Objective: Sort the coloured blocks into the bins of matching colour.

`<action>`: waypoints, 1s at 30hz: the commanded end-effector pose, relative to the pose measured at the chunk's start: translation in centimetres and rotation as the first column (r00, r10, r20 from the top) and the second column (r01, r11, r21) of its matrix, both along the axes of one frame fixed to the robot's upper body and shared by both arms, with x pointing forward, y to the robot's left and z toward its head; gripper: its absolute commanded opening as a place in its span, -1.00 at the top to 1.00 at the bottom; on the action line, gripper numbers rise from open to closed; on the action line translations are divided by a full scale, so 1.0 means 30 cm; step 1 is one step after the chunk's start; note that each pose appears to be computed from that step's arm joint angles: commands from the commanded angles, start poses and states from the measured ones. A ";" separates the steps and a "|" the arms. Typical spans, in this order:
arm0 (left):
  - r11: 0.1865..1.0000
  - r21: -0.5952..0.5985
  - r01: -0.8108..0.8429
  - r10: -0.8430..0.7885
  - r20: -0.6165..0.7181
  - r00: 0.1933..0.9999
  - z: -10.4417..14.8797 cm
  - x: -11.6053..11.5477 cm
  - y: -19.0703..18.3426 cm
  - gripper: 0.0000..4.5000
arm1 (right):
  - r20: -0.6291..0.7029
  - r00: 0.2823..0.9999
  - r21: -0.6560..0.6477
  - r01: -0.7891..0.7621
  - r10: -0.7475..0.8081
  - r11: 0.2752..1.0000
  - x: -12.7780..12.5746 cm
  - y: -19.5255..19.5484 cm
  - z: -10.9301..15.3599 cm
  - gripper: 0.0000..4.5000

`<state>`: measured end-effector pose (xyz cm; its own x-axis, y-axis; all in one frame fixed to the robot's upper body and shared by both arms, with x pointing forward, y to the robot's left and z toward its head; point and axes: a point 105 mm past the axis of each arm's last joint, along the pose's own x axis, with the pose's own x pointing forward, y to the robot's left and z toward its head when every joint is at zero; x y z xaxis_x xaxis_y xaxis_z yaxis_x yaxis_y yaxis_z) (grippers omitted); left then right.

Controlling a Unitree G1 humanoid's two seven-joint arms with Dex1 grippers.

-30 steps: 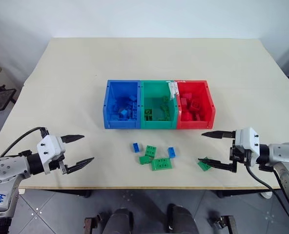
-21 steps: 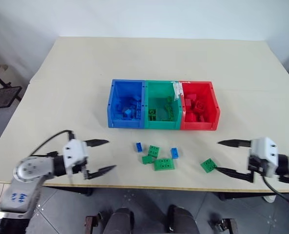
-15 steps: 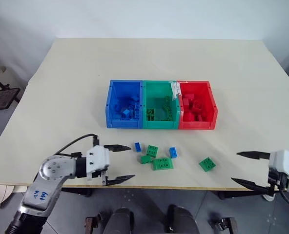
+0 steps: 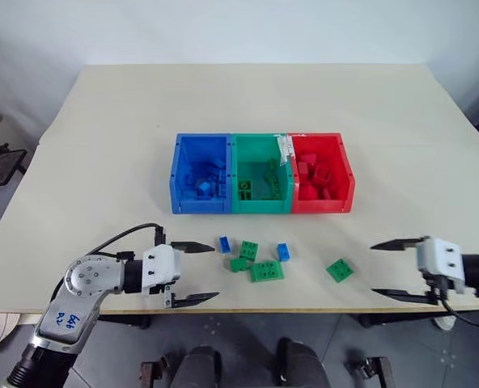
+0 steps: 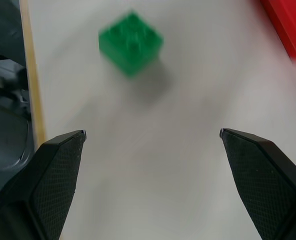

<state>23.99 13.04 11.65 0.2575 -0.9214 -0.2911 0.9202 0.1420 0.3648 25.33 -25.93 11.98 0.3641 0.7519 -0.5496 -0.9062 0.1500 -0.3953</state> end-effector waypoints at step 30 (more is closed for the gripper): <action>0.907 -0.263 -0.329 0.337 -0.018 0.941 0.122 0.051 0.142 -1.00 | 0.064 0.983 0.507 0.118 -0.174 0.854 0.403 0.453 0.416 0.36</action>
<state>25.68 17.04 14.60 0.5582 -0.8271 -0.0652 0.8056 0.5216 0.2809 36.48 -12.16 24.49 0.4784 0.8764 -0.0558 -0.8392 0.4375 -0.3231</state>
